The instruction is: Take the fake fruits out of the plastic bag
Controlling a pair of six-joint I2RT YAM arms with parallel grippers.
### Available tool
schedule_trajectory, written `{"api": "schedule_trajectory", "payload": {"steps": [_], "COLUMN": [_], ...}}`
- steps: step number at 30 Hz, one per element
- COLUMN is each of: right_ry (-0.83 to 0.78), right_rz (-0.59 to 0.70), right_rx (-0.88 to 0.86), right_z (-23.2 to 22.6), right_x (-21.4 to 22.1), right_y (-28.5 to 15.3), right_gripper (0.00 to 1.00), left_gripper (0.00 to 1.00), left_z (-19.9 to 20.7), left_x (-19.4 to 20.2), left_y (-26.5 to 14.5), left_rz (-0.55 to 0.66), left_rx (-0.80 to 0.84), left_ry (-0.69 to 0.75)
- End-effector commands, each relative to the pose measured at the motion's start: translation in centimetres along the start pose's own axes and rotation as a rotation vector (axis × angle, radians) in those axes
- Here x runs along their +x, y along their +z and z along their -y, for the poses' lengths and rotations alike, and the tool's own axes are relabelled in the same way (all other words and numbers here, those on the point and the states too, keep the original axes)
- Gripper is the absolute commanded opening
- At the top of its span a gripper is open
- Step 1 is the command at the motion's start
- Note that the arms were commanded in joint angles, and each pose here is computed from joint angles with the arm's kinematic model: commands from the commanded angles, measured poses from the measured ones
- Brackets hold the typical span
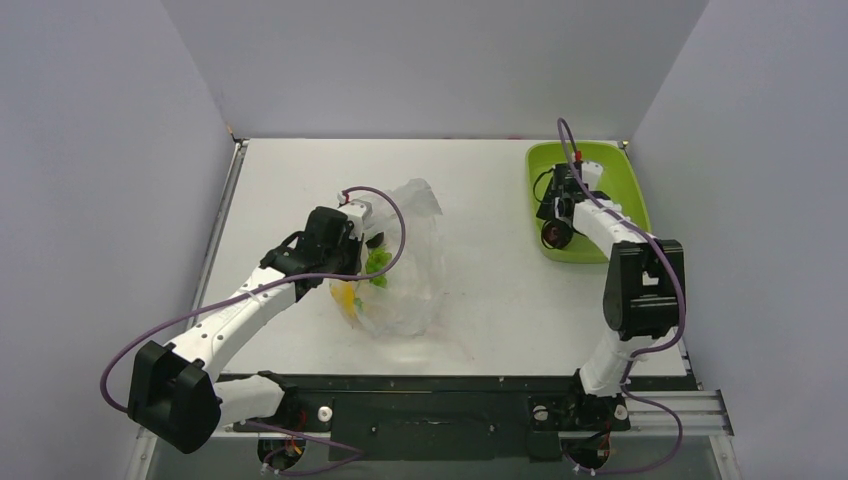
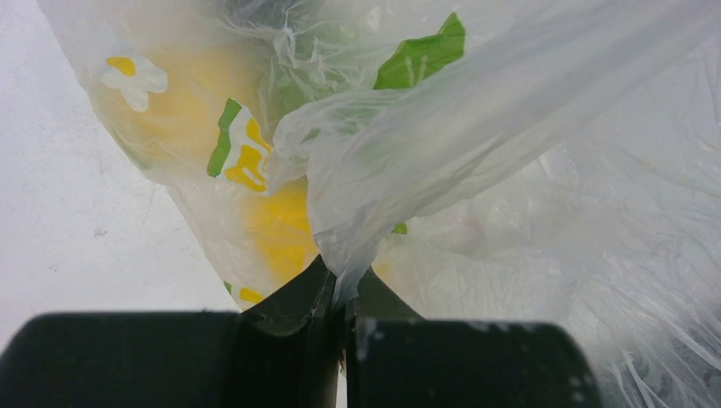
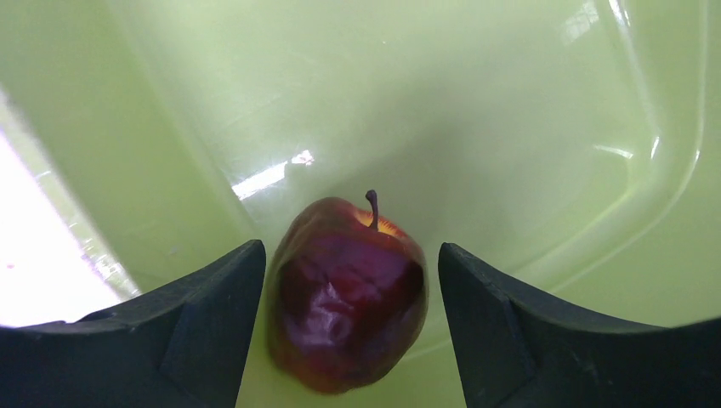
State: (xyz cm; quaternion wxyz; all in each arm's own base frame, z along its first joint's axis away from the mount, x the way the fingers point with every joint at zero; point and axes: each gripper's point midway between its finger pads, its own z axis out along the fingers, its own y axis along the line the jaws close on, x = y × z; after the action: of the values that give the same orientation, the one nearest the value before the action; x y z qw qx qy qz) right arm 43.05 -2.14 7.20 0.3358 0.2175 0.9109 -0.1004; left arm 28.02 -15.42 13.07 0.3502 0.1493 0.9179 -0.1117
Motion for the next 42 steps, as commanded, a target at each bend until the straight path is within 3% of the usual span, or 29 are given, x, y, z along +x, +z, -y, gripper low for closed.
{"api": "schedule_trajectory", "payload": {"steps": [1, 5, 10, 14, 18, 23, 26, 29, 36, 42], "right_ry": [0.015, 0.019, 0.025, -0.022, -0.070, -0.110, -0.106, -0.129, -0.197, -0.273], "right_rz": [0.133, 0.179, 0.211, 0.268, 0.333, 0.394, 0.473, 0.473, 0.410, 0.348], "right_rx": [-0.002, 0.004, -0.059, -0.241, -0.418, -0.648, -0.815, -1.016, -1.140, -1.133], "right_z": [0.1, 0.3, -1.1, -5.7, -10.0, -13.7, -15.5, -17.2, -22.7, -28.1], "right_x": [-4.0, -4.9, -4.5, -1.7, 1.5, 5.5, 7.7, 10.7, 13.0, 14.8], "right_y": [-3.7, -5.3, -7.5, -11.6, -16.2, -22.4, -27.5, -31.5, -33.9, -32.8], "right_gripper": [0.71, 0.81, 0.79, 0.78, 0.73, 0.55, 0.51, 0.51, 0.46, 0.43], "left_gripper": [0.00, 0.00, 0.00, 0.00, 0.00, 0.00, 0.00, 0.00, 0.00, 0.00], "left_z": [0.6, 0.6, 0.6, 1.2, 1.5, 1.9, 2.3, 2.4, 3.3, 3.4], "left_x": [-2.3, -2.3, -2.4, -2.5, -2.5, -3.2, -4.0, -4.3, -5.3, -5.0], "left_y": [-0.8, -0.7, -0.8, -0.9, -1.1, -1.8, -2.4, -3.0, -4.3, -4.2], "left_rz": [0.067, 0.064, 0.069, 0.072, 0.081, 0.124, 0.168, 0.198, 0.275, 0.272], "left_rx": [0.025, 0.025, 0.025, 0.057, 0.074, 0.094, 0.117, 0.127, 0.176, 0.177], "left_ry": [0.010, 0.010, 0.012, 0.015, 0.017, 0.025, 0.028, 0.031, 0.044, 0.054]}}
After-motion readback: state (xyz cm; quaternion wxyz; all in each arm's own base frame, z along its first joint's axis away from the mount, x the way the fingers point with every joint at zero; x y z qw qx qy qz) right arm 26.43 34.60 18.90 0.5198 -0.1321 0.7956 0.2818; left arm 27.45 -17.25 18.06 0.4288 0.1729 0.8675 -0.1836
